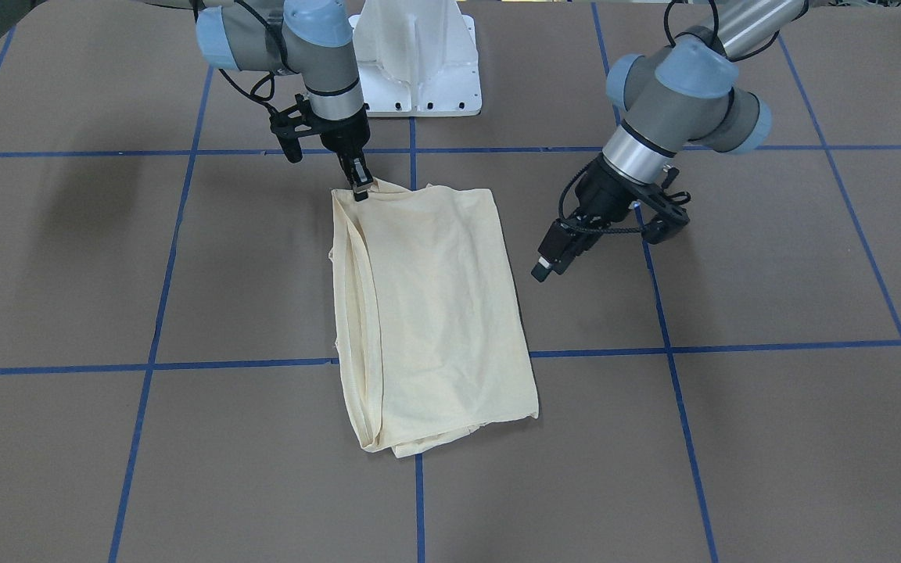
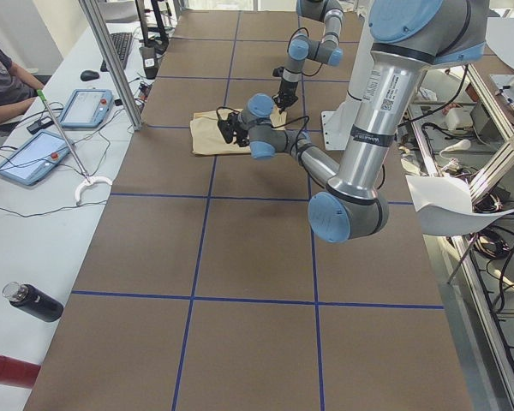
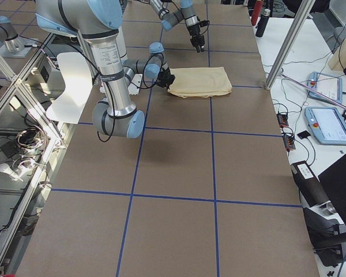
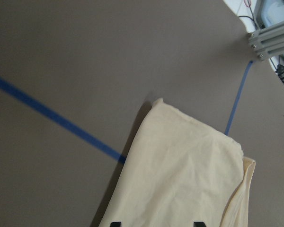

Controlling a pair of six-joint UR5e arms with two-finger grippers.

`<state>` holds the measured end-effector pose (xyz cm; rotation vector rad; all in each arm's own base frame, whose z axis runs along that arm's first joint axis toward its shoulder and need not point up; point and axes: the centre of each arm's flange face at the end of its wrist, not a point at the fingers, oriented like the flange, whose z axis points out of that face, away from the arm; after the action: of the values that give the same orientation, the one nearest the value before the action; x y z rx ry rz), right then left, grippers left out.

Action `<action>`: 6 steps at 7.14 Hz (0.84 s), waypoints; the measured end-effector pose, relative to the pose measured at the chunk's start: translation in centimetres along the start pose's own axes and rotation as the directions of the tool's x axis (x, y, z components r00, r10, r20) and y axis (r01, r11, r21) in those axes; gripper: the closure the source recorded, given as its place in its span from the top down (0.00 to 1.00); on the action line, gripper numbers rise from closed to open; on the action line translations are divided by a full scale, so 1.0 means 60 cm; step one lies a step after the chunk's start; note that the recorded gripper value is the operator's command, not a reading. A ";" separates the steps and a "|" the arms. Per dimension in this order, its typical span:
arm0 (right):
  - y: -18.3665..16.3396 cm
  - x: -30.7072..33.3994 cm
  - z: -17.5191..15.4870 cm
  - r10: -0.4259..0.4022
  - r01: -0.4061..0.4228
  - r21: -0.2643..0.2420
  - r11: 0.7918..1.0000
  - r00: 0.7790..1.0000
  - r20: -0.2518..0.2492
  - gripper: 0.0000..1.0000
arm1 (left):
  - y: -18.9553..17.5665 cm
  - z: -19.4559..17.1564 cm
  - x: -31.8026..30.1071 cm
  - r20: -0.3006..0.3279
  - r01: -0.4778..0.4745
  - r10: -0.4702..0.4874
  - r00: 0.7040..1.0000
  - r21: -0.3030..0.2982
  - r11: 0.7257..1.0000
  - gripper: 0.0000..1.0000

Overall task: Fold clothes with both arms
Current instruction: 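Lower the left gripper to the other near corner of the shirt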

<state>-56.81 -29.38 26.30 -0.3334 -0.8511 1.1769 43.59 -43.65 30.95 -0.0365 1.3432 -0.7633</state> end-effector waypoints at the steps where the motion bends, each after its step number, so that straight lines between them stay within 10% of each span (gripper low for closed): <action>1: 0.000 0.000 -0.004 0.005 -0.005 -0.005 1.000 1.000 0.003 0.00 | 0.063 0.017 -0.033 0.017 0.079 -0.079 0.997 -0.006 0.997 0.60; 6: 0.001 -0.002 -0.012 0.014 -0.014 -0.013 1.000 1.000 0.009 0.00 | 0.214 0.056 -0.113 0.132 0.201 -0.199 0.971 0.001 0.980 0.59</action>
<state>-56.33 -29.31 25.74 -0.3448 -0.8660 1.1870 52.47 -31.72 31.97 -0.2319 1.2308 -0.9067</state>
